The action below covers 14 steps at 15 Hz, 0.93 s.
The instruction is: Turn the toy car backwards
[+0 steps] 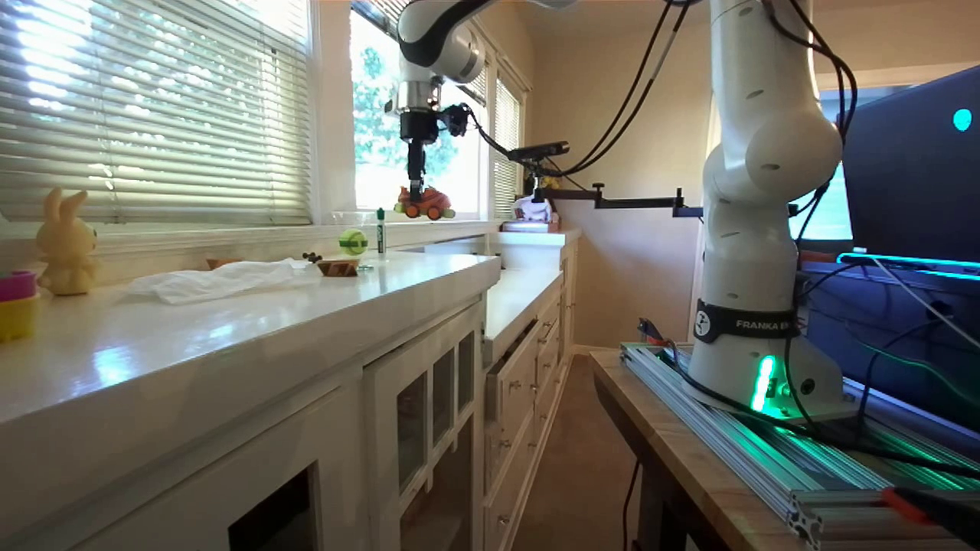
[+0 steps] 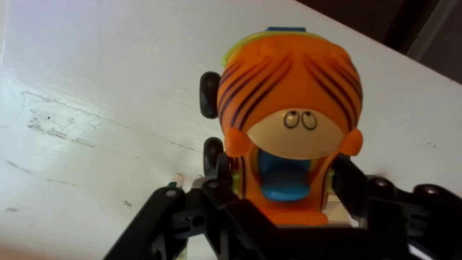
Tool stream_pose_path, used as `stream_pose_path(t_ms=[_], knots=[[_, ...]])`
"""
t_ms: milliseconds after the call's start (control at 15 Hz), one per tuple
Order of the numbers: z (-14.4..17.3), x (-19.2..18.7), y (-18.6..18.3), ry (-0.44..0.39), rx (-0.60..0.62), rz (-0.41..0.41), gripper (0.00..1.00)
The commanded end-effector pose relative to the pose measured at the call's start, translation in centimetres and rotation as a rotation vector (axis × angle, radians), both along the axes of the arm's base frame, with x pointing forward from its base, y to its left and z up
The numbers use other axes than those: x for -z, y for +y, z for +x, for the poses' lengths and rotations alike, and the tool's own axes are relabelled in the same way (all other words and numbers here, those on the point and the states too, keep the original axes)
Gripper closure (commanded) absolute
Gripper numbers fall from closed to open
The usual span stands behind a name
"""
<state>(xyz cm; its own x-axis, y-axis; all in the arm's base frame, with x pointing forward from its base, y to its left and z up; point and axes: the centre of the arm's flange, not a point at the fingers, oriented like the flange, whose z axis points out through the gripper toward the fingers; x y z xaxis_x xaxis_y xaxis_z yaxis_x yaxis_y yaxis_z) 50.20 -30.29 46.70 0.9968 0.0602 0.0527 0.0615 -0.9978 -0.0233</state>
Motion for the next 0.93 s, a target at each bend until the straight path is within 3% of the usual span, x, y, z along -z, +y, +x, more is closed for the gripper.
stream_pose_path(t_ms=[0,200,267,333,733,800,867], knots=[[-1.8,-1.1,0.0,-0.062,-0.182,0.054,0.55],[-1.9,-1.2,-0.7,-0.108,-0.297,0.098,0.55],[-1.4,-1.3,-1.1,-0.115,-0.224,0.091,0.55],[-0.8,-0.5,-0.7,-0.084,-0.233,0.064,0.3],[-1.1,-0.6,-1.2,-0.09,-0.221,0.069,0.3],[-1.1,-0.6,-1.2,-0.09,-0.22,0.069,0.55],[-1.0,-0.6,-1.1,-0.09,-0.255,0.094,0.55]])
